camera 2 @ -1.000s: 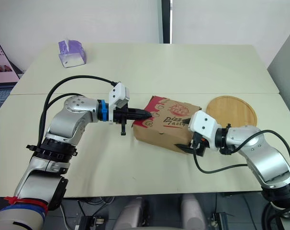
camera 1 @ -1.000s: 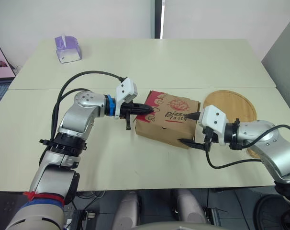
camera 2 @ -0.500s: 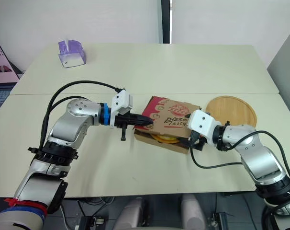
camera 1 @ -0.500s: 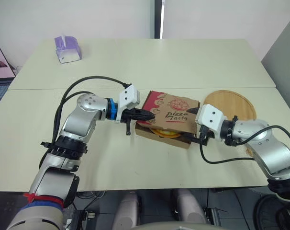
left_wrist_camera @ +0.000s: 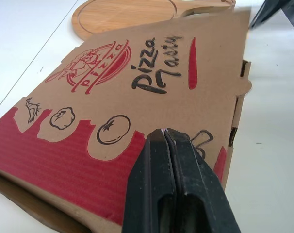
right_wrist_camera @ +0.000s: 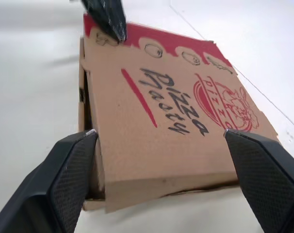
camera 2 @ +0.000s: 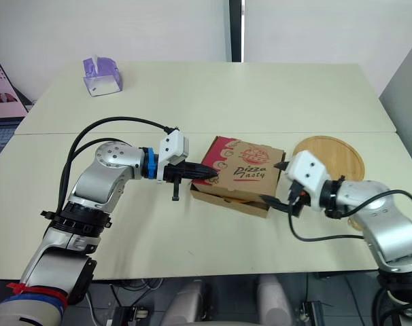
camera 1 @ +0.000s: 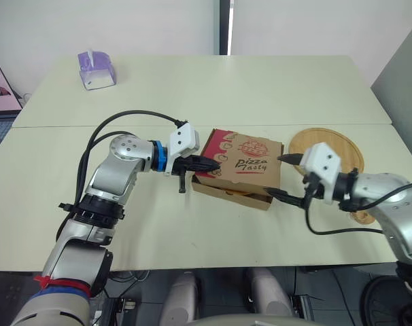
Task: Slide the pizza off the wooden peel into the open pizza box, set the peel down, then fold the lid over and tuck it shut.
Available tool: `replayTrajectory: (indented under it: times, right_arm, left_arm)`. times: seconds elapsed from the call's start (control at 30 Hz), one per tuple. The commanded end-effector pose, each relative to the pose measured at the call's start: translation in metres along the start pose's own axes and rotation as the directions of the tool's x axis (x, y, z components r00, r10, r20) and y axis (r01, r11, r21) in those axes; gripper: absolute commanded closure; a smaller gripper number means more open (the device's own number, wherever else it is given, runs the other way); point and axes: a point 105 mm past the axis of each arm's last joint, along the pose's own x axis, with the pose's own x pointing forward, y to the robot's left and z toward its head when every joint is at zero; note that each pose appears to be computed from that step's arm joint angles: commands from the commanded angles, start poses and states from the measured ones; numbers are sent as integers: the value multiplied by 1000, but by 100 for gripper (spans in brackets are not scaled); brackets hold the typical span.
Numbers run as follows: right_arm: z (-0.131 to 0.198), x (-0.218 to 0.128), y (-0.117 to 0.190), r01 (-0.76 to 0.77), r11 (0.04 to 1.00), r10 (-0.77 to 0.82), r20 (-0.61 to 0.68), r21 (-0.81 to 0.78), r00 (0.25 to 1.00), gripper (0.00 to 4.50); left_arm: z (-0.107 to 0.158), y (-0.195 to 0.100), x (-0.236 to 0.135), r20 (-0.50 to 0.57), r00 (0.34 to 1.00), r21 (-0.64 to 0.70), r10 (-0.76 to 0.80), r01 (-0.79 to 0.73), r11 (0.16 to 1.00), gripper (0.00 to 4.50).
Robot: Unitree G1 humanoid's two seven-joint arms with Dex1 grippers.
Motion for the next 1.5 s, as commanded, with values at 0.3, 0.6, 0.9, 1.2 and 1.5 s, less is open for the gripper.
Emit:
replayTrajectory:
  times: [0.3, 0.6, 0.9, 1.2, 1.5]
  right_arm:
    - [-35, -11, -20, 83, 996, -88, -147, -40, 985, 99]
    - [-29, 16, 7, -44, 999, 46, -73, 28, 996, 420]
    - [-38, 0, -11, 12, 1000, -16, -142, -25, 990, 447]
    - [-10, 24, 13, -96, 995, 96, -20, -14, 995, 447]
    - [-16, 36, 23, -142, 989, 141, -39, -39, 989, 447]
  left_arm:
    - [-3, 1, 1, -6, 1000, -2, 20, -20, 1000, 450]
    - [-1, 2, 1, -3, 1000, -4, 29, -29, 1000, 450]
    - [-2, 2, 1, 0, 1000, -5, 29, -29, 1000, 450]
    - [1, 3, -2, 2, 999, 4, 36, -36, 999, 450]
    - [20, 35, -63, -33, 972, 144, 231, -224, 964, 450]
